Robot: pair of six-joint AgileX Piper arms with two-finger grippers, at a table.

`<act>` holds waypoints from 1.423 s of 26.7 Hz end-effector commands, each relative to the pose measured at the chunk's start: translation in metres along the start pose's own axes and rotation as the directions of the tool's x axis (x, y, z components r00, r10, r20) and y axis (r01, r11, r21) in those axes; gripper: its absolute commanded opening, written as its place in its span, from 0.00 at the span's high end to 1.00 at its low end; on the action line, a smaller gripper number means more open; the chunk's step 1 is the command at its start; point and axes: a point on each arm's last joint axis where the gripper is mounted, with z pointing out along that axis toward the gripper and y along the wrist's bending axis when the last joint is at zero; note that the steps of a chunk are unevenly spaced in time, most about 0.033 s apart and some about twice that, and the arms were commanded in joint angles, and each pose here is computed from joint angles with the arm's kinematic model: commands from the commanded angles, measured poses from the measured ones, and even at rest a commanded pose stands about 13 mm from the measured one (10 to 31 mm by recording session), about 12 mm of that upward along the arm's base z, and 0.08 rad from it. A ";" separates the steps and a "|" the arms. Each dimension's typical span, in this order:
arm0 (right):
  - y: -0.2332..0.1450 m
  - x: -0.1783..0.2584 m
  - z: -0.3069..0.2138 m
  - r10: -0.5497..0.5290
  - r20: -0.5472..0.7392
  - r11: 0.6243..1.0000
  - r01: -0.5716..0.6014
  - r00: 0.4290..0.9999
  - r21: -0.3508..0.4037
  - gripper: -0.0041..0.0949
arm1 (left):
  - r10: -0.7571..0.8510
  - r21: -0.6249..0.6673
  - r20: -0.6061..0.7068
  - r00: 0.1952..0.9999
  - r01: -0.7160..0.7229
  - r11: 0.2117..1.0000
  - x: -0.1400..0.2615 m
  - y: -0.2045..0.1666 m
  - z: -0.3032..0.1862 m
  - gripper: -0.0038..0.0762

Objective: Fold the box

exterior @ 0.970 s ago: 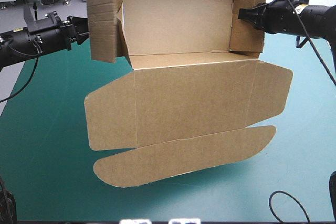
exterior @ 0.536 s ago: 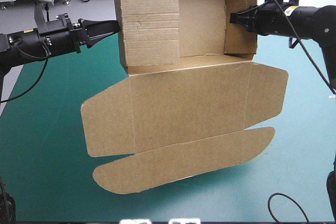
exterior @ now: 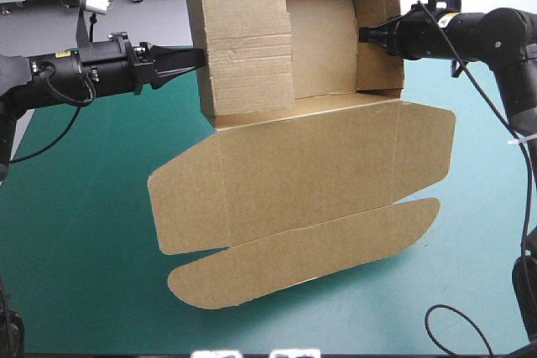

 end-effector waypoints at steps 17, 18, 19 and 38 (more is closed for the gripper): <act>0.049 -0.002 0.003 -0.059 0.080 0.993 0.067 0.995 -0.097 0.97 | -0.007 -0.347 -0.067 0.998 -0.017 0.938 0.004 0.012 -0.012 0.59; 0.053 -0.001 0.004 -0.066 0.075 0.992 0.073 0.995 -0.100 0.97 | -0.020 -0.362 -0.059 0.998 -0.003 0.932 0.004 0.013 -0.012 0.59; 0.056 0.000 0.004 -0.072 0.072 0.992 0.079 0.995 -0.102 0.97 | -0.037 -0.379 -0.054 0.998 0.014 0.925 0.004 0.016 -0.012 0.59; 0.068 0.019 0.007 -0.081 -0.094 0.990 0.070 0.992 -0.119 0.97 | -0.092 -0.442 -0.117 0.989 0.031 0.896 0.012 0.060 0.025 0.96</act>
